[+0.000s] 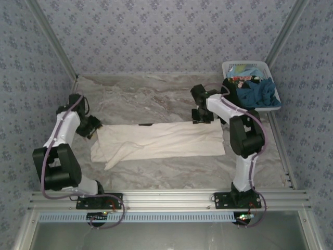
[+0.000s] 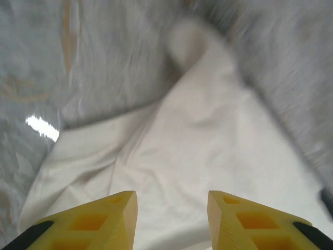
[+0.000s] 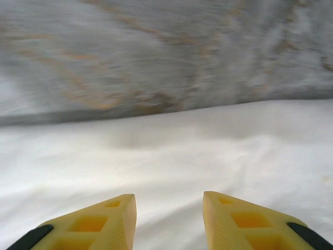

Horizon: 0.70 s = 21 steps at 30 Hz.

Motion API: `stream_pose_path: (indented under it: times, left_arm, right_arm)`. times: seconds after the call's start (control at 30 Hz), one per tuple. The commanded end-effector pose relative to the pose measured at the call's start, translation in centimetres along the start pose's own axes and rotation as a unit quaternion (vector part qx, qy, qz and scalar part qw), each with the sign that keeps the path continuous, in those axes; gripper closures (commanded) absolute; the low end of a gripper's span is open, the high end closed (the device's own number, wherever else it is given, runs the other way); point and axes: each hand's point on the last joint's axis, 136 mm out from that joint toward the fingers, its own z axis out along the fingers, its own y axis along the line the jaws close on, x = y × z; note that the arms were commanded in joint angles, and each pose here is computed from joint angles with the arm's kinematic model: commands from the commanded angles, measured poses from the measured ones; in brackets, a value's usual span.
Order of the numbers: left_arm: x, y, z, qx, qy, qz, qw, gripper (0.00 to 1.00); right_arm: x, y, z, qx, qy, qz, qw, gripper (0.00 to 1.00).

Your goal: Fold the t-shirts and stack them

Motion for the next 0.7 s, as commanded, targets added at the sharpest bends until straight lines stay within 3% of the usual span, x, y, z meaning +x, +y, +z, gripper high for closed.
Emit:
stream_pose_path:
  times: [0.0, 0.07, 0.2, 0.3, 0.5, 0.6, 0.67]
  left_arm:
    - [3.3, 1.3, 3.1, -0.008, 0.084, 0.007, 0.996, 0.62]
    - [5.7, -0.5, 3.2, 0.022, 0.119, 0.01, 0.993, 0.61]
    - [8.7, -6.2, 1.4, 0.056, 0.098, 0.122, 0.986, 0.54]
    - [9.6, -6.3, 3.5, 0.023, 0.103, 0.178, 0.978, 0.54]
    - [11.9, -6.6, 6.1, 0.022, 0.129, 0.251, 0.959, 0.53]
    - [12.8, -6.2, 6.6, 0.009, 0.137, 0.27, 0.953, 0.58]
    - [13.0, -6.0, 6.4, 0.007, 0.138, 0.27, 0.953, 0.73]
  right_arm:
    - [0.2, 6.5, -2.5, -0.138, -0.026, -0.046, 0.989, 0.59]
    - [1.2, 8.1, -2.8, -0.144, -0.019, -0.062, 0.987, 0.6]
    - [2.9, 9.0, -2.0, -0.152, 0.003, -0.063, 0.986, 0.63]
    - [3.0, 8.8, -2.0, -0.155, 0.001, -0.057, 0.986, 0.64]
    - [2.6, 8.0, -3.1, -0.151, -0.008, -0.053, 0.987, 0.64]
    - [2.6, 7.7, -3.2, -0.149, -0.008, -0.048, 0.988, 0.64]
    - [2.8, 7.5, -3.2, -0.146, -0.006, -0.047, 0.988, 0.64]
